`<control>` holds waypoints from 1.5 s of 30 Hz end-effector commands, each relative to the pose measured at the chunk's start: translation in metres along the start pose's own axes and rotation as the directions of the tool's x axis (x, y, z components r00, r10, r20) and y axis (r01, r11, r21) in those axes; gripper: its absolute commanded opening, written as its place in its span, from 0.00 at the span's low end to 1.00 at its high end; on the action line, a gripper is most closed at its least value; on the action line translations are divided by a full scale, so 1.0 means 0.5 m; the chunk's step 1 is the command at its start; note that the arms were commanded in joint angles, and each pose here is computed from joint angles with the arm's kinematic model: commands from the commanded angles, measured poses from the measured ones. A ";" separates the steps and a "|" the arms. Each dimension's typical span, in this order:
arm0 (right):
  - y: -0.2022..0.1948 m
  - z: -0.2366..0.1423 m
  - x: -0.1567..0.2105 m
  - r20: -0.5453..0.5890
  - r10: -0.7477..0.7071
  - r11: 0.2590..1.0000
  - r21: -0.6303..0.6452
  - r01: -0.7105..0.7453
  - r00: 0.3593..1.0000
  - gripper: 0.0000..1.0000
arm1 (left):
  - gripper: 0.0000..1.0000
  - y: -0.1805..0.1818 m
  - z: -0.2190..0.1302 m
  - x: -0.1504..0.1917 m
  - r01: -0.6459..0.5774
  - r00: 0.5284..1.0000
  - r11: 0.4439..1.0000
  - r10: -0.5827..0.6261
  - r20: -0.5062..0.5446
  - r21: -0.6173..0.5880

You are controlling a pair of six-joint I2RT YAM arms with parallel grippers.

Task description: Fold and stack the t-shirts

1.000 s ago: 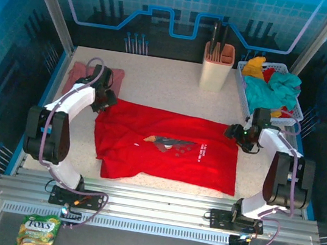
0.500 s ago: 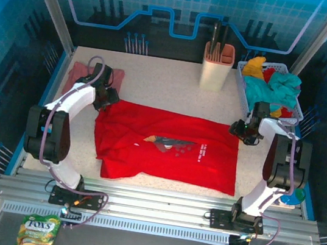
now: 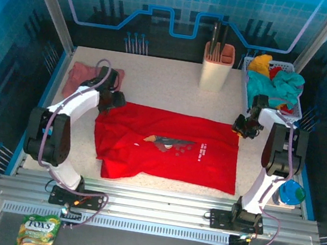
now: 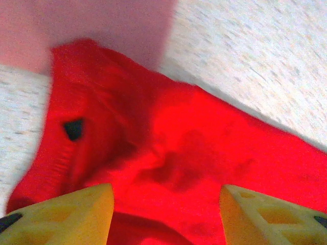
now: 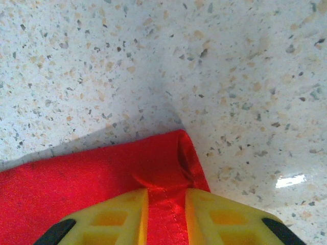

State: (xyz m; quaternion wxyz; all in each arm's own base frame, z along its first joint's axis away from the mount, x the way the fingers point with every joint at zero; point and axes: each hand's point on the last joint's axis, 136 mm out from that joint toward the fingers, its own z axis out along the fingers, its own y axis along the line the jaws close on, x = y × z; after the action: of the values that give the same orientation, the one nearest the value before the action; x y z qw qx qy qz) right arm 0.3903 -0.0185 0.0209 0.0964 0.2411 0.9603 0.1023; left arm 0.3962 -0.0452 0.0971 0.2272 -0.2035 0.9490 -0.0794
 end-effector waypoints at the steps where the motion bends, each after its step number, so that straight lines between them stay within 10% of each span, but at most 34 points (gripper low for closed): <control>1: 0.017 -0.014 -0.059 0.099 0.011 0.999 -0.042 -0.007 0.995 0.32 | 0.58 -0.077 -0.018 0.042 -0.102 0.993 0.982 0.109 -0.035 0.159; 10: 0.104 -0.094 0.030 0.129 -0.088 0.970 -0.215 0.114 0.988 0.68 | 0.52 -0.108 0.032 0.119 -0.243 0.957 0.954 0.266 -0.115 0.177; 29: 0.103 -0.233 0.166 0.226 -0.152 0.956 -0.215 0.201 0.962 0.72 | 0.43 -0.027 0.045 0.242 -0.266 0.940 0.953 0.223 -0.259 -0.145; 45: 0.096 -0.225 0.180 0.214 -0.157 0.955 -0.215 0.203 0.964 0.72 | 0.43 -0.070 0.037 0.219 -0.237 0.954 0.963 0.207 -0.215 -0.124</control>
State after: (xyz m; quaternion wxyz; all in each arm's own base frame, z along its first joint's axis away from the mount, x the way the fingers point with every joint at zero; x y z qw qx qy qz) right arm 0.3145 0.0464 0.1338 0.2376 0.1533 0.9410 0.1858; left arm 0.3232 -0.1229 0.0311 0.1110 -0.0934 0.9894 -0.0057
